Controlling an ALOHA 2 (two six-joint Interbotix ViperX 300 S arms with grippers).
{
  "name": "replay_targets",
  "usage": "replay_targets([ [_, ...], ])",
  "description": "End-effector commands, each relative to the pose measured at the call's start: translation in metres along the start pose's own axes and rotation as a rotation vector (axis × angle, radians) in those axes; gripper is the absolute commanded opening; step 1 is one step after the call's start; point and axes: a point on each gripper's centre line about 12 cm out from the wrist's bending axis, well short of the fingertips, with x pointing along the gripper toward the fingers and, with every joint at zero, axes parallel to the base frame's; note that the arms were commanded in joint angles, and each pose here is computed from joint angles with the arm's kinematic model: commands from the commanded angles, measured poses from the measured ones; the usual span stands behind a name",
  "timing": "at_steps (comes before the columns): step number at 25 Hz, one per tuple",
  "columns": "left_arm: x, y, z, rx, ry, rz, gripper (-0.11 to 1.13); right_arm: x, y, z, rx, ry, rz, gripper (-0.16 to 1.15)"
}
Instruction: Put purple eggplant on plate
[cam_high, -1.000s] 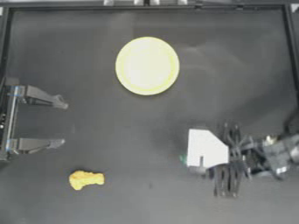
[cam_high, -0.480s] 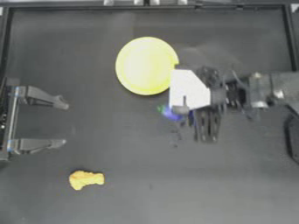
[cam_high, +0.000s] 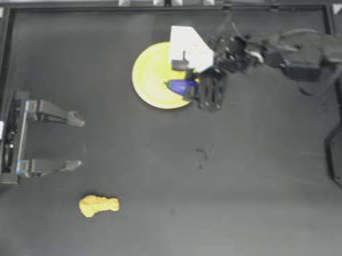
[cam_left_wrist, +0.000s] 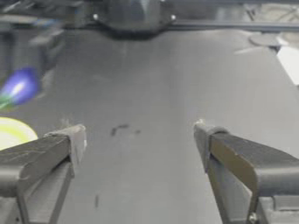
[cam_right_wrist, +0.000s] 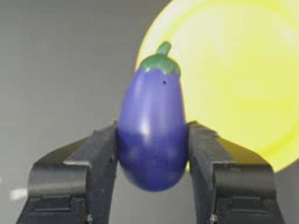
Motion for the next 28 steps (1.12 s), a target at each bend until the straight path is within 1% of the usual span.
replay_targets([
  [1,0.003,0.000,0.009,0.000,-0.018,0.001,1.03,0.007,-0.017,0.019,0.001,-0.034,-0.002,0.06],
  [6,0.003,0.001,0.008,-0.001,-0.017,0.004,1.03,0.034,-0.035,0.024,0.001,0.002,-0.006,0.06],
  [10,0.003,0.002,0.008,-0.003,-0.015,0.008,1.03,0.051,-0.040,0.025,0.007,0.031,0.005,0.06],
  [12,0.003,0.002,0.008,-0.001,-0.015,0.009,1.03,0.055,-0.041,0.025,0.001,0.040,0.005,0.06],
  [15,0.003,0.002,0.008,-0.002,-0.017,0.010,1.03,0.060,-0.042,0.023,-0.024,0.047,0.002,0.07],
  [18,0.003,0.002,0.008,-0.003,-0.017,0.011,1.03,0.062,-0.041,0.022,-0.038,0.054,0.006,0.08],
  [22,0.003,0.003,0.008,-0.002,-0.017,0.012,1.03,0.066,-0.042,0.019,-0.038,0.064,0.008,0.12],
  [24,0.003,0.003,0.007,-0.002,-0.014,0.012,1.03,0.069,-0.042,0.019,-0.041,0.069,0.008,0.18],
  [25,0.003,0.003,0.007,-0.002,-0.014,0.012,1.03,0.069,-0.042,0.019,-0.045,0.070,0.007,0.24],
  [28,0.003,0.003,0.007,-0.002,-0.016,0.013,1.03,0.068,-0.043,0.021,-0.048,0.064,0.003,0.57],
])
